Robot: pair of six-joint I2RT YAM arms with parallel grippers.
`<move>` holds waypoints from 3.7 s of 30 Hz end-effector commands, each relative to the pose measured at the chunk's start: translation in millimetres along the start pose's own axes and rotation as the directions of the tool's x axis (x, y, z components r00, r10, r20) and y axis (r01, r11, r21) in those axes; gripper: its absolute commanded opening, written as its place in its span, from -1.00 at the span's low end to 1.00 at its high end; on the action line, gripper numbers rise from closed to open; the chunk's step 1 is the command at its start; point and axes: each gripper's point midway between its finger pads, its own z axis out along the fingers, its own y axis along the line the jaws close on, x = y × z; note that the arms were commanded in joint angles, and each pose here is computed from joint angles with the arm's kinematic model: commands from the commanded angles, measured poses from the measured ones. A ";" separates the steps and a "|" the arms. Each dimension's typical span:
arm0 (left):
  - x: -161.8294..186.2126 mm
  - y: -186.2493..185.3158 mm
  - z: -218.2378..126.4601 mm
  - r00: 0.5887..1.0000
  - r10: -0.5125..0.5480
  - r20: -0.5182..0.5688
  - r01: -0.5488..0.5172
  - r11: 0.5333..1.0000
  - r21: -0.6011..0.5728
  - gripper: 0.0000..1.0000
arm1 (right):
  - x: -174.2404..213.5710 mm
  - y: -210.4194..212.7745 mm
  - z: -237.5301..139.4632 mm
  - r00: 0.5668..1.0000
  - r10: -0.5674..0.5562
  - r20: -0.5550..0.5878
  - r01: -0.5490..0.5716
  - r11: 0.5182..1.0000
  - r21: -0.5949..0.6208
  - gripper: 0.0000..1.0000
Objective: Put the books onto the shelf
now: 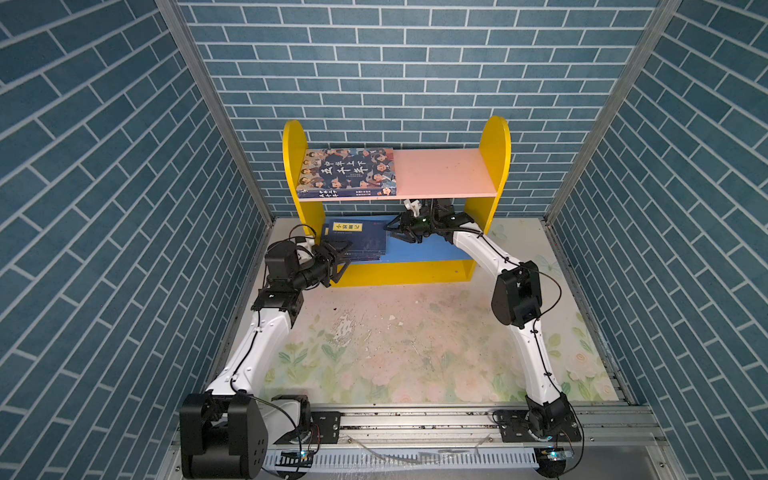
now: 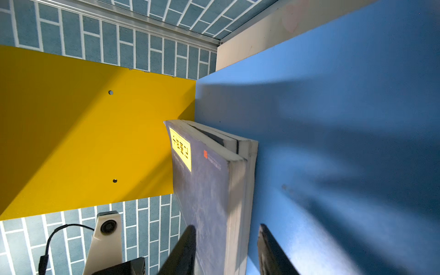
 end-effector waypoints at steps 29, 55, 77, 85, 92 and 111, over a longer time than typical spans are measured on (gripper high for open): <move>-4.0 -16.3 -2.6 1.000 0.023 0.009 -0.023 0.999 0.044 0.31 | 7.6 23.5 11.9 0.998 -0.063 0.006 0.063 0.998 -0.008 -0.77; -20.2 -0.6 -4.6 0.975 0.218 0.048 -0.218 0.976 -0.017 0.28 | 1.8 32.4 6.5 0.997 -0.072 0.040 0.071 0.997 0.026 -0.60; -25.8 11.3 -7.5 0.929 0.370 0.032 -0.366 0.926 -0.090 0.27 | 27.6 47.2 5.4 0.996 -0.092 0.023 0.091 0.996 0.020 -0.71; -25.0 12.5 -7.6 0.936 0.350 0.031 -0.347 0.934 -0.087 0.28 | 30.1 48.5 10.4 0.996 -0.089 0.018 0.089 0.996 0.010 -0.74; -25.6 13.6 -7.2 0.942 0.333 0.034 -0.329 0.940 -0.085 0.28 | 27.6 49.2 13.1 0.996 -0.089 0.015 0.089 0.996 0.008 -0.74; -34.2 31.7 3.1 0.888 0.460 0.018 -0.455 0.884 -0.109 0.28 | 39.6 69.0 -42.5 0.977 -0.169 0.130 0.156 0.982 0.105 -0.69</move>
